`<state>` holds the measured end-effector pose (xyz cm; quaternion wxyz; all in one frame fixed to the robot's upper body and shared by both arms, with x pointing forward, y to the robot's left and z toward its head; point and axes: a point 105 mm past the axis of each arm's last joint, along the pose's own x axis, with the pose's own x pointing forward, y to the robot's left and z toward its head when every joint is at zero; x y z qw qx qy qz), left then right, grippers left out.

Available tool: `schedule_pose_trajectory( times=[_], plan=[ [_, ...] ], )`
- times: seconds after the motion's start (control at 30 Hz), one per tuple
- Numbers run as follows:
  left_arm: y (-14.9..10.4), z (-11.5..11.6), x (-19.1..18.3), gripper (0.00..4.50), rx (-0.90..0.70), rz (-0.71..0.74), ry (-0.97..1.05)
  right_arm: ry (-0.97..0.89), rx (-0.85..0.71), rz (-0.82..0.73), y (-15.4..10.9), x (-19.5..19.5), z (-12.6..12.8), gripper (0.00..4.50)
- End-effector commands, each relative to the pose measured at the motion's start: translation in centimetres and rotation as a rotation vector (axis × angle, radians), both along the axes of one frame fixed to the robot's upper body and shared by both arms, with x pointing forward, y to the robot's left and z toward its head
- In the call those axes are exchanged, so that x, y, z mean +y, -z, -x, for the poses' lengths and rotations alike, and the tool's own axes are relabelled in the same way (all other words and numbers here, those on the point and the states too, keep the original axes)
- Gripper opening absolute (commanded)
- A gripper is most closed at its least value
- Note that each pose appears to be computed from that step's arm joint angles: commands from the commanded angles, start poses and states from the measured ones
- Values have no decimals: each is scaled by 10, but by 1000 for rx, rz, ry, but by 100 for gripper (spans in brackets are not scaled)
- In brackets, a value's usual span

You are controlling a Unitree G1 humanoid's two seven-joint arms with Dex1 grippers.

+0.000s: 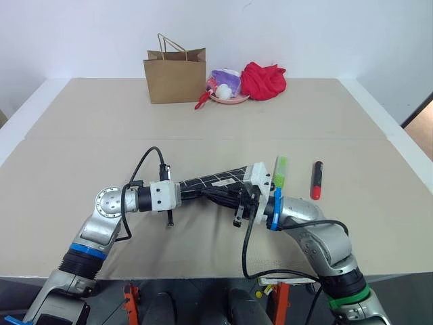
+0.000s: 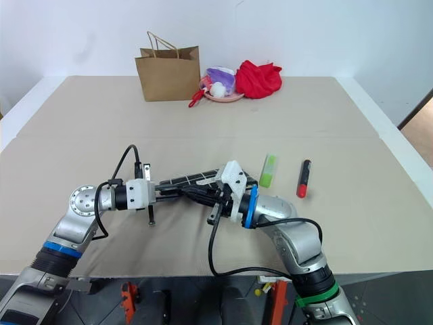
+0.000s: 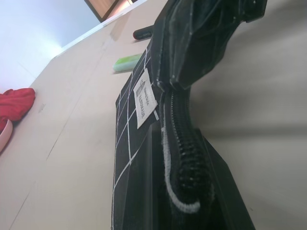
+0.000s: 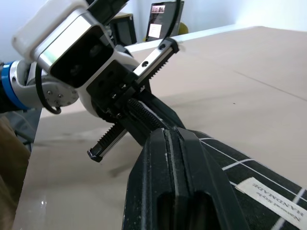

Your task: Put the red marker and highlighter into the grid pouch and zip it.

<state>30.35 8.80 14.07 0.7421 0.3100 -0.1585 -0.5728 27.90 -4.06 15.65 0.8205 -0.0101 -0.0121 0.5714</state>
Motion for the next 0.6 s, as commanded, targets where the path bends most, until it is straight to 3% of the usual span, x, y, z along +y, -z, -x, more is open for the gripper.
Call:
schedule_pose_trajectory(
  times=[0.03,0.27,0.43,0.6],
  plan=[
    [-10,-1,-1,0,-39,14,7,-35,-36,-33,-16,-2,12,144],
    [-9,0,0,0,-36,9,5,115,-75,-68,-32,-39,5,449],
    [-7,1,4,0,-33,1,-4,447,-53,-133,-44,-108,-17,449],
    [-6,2,7,0,-33,-2,-7,821,-31,-50,-26,-163,-40,449]
  ],
)
